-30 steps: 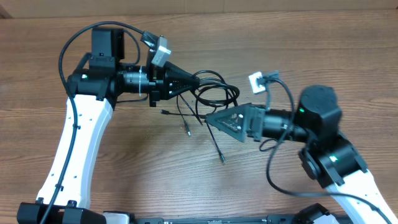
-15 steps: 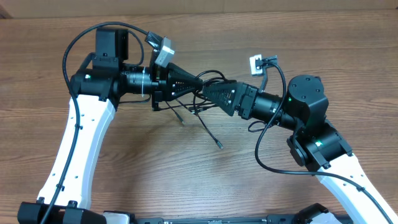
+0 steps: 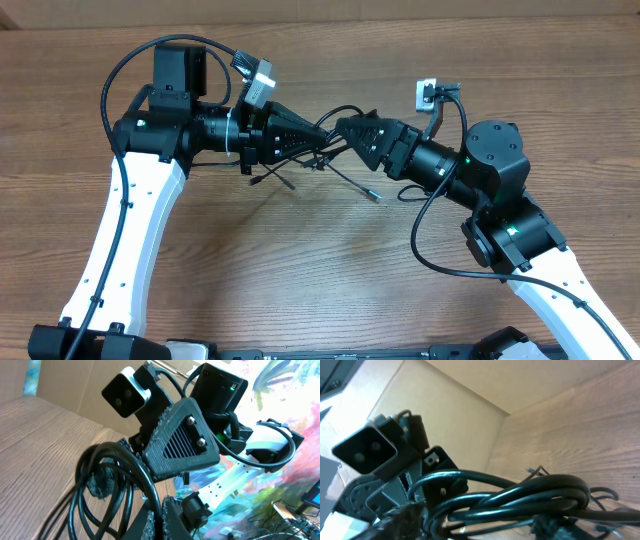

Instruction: Untangle cables

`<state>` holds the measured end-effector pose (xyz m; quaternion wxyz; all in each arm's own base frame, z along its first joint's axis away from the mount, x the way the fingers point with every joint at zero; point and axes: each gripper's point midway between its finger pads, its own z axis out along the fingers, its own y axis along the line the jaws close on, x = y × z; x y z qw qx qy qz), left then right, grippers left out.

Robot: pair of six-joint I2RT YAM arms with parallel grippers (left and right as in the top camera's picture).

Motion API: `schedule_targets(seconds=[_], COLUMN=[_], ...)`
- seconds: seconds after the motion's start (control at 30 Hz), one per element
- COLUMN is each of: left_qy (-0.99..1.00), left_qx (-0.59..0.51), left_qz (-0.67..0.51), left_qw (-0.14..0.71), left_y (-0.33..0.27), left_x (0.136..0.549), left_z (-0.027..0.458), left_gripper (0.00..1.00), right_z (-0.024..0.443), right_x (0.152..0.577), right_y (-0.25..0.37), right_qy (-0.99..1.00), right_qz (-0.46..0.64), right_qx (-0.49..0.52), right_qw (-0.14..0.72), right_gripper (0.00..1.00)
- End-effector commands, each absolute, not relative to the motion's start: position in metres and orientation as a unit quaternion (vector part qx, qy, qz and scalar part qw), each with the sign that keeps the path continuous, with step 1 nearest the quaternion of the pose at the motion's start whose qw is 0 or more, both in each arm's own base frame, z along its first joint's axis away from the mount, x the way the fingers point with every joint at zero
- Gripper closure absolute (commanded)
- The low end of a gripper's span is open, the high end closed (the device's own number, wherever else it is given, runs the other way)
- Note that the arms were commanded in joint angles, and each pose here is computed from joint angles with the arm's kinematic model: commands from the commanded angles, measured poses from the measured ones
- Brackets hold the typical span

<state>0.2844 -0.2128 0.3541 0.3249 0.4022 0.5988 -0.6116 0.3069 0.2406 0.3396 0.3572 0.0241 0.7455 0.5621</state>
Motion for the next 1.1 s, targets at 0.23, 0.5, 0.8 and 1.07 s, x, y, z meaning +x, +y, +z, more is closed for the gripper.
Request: schedule_targets(seconds=[0.23,0.5,0.8,1.07], left_qy=[0.575,0.575,0.575,0.575], left_qx=[0.408,0.408,0.407,0.407], left_qz=[-0.634,-0.634,-0.635,-0.635], left_qw=[0.319,0.319,0.318,0.318], left_y=[-0.2135,-0.2135,-0.2135,-0.2135], left_x=[0.2725,0.2725,0.2725,0.2725], left_z=[0.3658,0.3658,0.3658,0.3658], left_gripper=[0.95,0.96,0.96,0.96], right_z=[0.3652,0.3660,0.3660,0.3660], right_x=[0.3118,0.3118,0.3119,0.3124], right_y=[0.2364,0.2365,0.2364,0.2361], right_qy=[0.721,0.720,0.720,0.720], right_qz=[0.566,0.570,0.570,0.570], right_qx=[0.021,0.027,0.028,0.029], right_qw=[0.399,0.395,0.395,0.396], right_gripper=[0.55,0.70,0.86,0.94])
